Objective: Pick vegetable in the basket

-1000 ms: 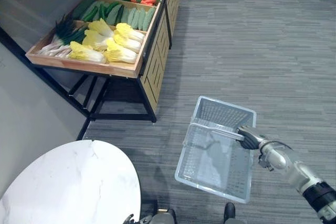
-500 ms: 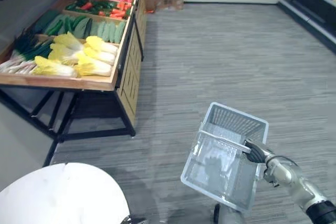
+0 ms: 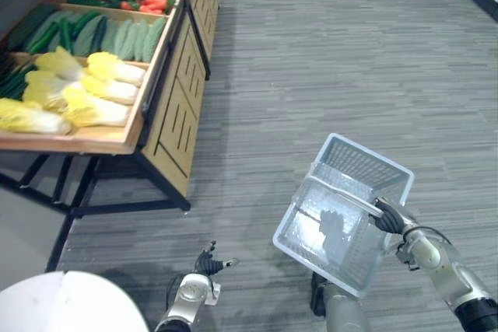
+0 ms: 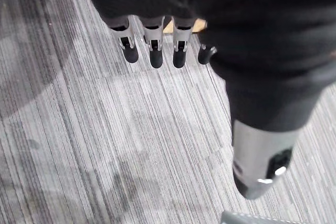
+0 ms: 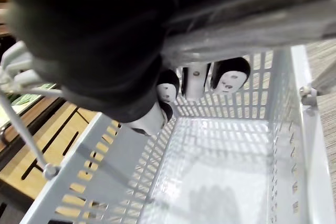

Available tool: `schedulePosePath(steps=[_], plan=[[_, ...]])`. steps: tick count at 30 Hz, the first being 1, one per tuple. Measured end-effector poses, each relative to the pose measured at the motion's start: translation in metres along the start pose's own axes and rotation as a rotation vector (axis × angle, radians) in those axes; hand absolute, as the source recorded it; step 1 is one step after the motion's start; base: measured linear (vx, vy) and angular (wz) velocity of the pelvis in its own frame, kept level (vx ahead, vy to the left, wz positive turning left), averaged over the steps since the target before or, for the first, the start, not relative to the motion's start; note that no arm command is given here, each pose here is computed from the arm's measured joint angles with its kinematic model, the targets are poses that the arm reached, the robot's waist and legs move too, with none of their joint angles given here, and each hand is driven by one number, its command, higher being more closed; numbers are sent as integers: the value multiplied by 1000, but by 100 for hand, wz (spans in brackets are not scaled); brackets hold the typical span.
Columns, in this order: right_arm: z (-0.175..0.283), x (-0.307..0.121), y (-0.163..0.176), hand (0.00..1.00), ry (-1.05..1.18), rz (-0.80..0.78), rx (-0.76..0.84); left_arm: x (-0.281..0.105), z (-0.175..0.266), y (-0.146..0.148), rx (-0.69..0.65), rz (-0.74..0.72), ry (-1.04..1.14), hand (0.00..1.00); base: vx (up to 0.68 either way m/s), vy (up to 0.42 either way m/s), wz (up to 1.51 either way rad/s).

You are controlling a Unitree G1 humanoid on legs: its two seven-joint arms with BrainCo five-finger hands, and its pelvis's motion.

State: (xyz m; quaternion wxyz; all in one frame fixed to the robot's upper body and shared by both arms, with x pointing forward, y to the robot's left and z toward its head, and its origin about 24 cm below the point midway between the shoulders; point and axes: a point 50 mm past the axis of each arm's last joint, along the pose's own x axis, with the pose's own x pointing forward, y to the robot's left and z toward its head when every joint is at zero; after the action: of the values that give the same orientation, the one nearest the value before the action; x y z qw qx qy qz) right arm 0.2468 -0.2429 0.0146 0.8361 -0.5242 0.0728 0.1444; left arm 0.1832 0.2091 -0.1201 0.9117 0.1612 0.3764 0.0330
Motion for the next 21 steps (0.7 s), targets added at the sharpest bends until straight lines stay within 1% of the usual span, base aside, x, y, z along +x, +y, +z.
schedulePosePath(steps=[4, 6, 7, 8, 10, 14, 15, 16, 18, 21], plan=[[-6, -6, 9, 100, 37, 25, 19, -10, -24, -12, -19, -31, 70, 0, 532, -213, -2], [-8, -6, 14, 100, 51, 46, 19, -16, -39, -13, -21, -32, 113, 0, 426, -76, -22], [-9, -6, 17, 100, 57, 61, 18, -21, -48, -10, -47, -16, 140, 0, 529, -45, -21], [-10, -6, 18, 100, 59, 63, 16, -21, -49, -7, -46, -5, 140, 0, 498, 19, -20], [-6, -3, 15, 100, 44, 58, 12, -25, -62, -3, -60, 10, 194, 0, 433, 117, -12], [-6, -1, 11, 100, 34, 43, 0, -39, -87, -11, -69, -5, 274, 0, 411, 233, -7], [-5, 1, 12, 100, 32, 42, 7, -46, -100, -9, -70, 1, 321, 0, 469, 305, -7], [-3, 3, 15, 100, 29, 45, 23, -47, -103, -7, -80, 9, 336, 0, 465, 249, 27], [5, 12, 8, 100, -9, 35, 3, -50, -109, 1, -112, 44, 360, 0, 440, 198, 30], [13, 19, 3, 100, -41, 25, -12, -60, -125, -3, -145, 46, 435, 0, 473, 257, -1]])
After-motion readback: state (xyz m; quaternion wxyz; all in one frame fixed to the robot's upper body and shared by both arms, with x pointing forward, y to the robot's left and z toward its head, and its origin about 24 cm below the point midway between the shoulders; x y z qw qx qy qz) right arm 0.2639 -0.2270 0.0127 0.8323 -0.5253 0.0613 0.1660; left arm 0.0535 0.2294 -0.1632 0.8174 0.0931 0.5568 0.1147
